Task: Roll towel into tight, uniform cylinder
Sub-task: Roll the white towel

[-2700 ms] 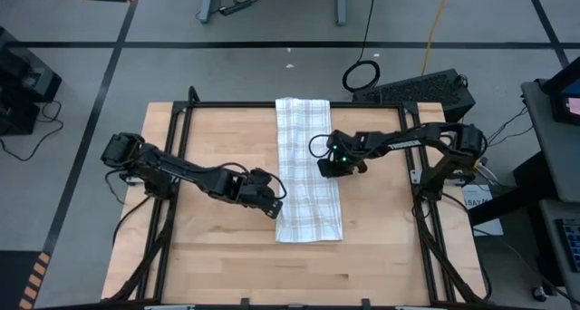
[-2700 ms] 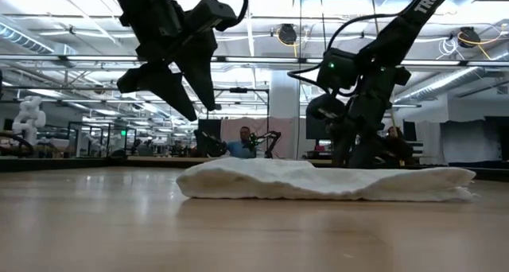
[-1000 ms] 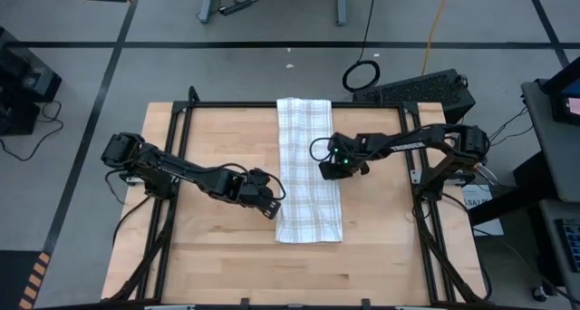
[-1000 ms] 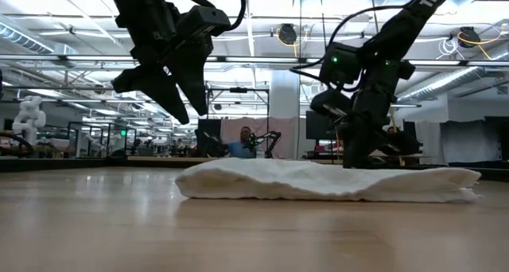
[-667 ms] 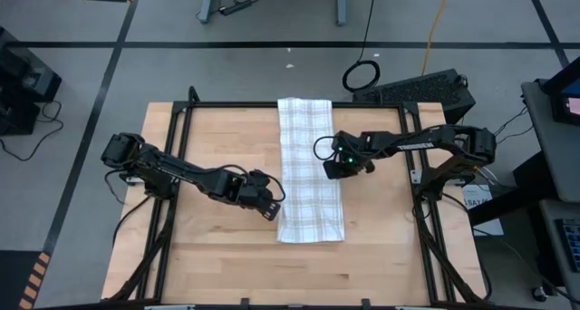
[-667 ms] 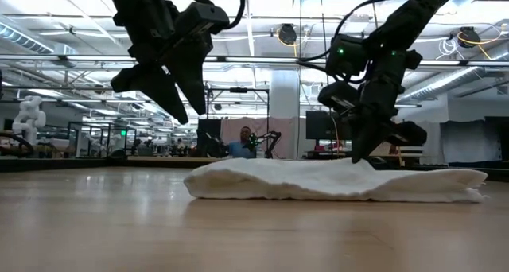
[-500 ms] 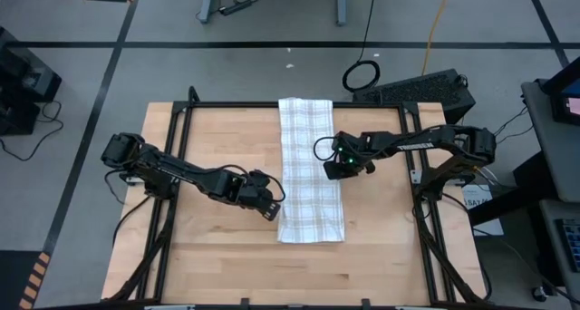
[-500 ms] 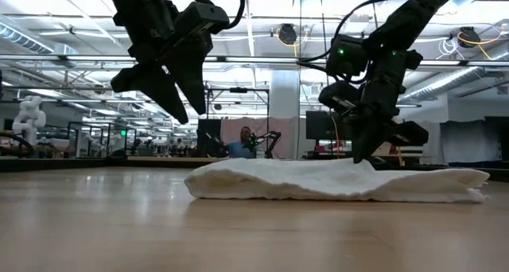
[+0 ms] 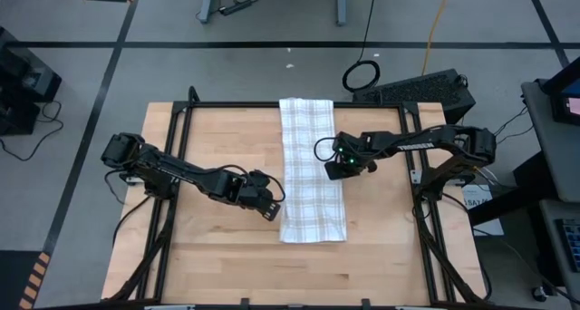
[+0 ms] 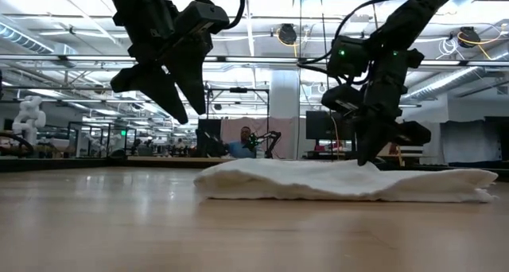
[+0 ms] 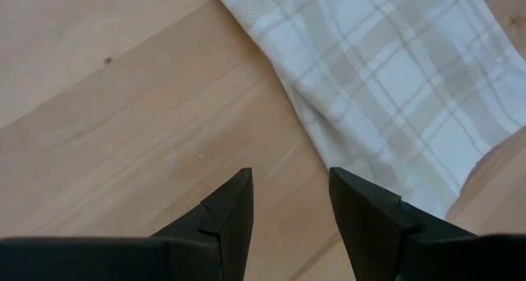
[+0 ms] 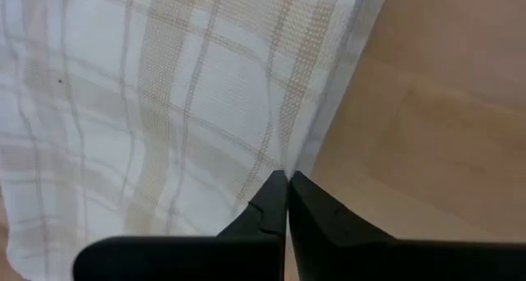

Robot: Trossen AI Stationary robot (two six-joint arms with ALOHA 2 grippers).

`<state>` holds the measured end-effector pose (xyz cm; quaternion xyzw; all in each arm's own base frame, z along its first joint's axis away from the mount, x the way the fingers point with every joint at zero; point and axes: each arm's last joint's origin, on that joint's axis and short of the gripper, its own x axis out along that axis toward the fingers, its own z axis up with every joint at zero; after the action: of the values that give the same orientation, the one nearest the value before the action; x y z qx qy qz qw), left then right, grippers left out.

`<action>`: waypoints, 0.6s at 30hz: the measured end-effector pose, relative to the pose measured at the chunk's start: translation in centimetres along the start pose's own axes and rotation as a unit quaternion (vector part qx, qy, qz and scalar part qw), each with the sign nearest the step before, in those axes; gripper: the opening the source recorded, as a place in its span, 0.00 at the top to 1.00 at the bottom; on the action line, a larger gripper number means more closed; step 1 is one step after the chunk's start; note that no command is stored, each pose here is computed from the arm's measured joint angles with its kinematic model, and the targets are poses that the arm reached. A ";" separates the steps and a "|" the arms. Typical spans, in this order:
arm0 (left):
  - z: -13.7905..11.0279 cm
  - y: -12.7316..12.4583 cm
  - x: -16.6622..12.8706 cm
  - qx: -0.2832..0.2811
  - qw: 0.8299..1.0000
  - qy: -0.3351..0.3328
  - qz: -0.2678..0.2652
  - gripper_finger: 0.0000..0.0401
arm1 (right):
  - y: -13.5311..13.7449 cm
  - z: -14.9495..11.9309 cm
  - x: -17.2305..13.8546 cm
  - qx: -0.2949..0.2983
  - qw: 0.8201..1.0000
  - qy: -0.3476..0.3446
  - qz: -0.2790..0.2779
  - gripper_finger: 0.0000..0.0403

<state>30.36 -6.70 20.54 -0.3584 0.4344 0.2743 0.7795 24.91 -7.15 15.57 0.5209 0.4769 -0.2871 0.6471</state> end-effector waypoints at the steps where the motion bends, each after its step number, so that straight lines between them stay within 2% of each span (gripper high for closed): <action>1: 0.0 0.0 0.0 0.000 1.000 0.001 0.000 0.59 | 0.0 -0.1 -0.2 -0.001 1.000 0.001 -0.001 1.00; 10: 0.1 -0.1 0.1 0.004 1.000 -0.008 -0.002 0.59 | -0.6 -0.7 -1.4 -0.007 0.999 -0.004 -0.034 1.00; 18: 0.1 -0.9 1.4 0.051 0.998 -0.025 -0.024 0.59 | -0.8 -0.5 -1.3 -0.015 0.998 -0.030 -0.057 0.99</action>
<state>31.77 -6.98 19.65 -0.3215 0.4196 0.2413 0.8139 23.55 -7.04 16.47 0.4744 0.4905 -0.3318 0.6514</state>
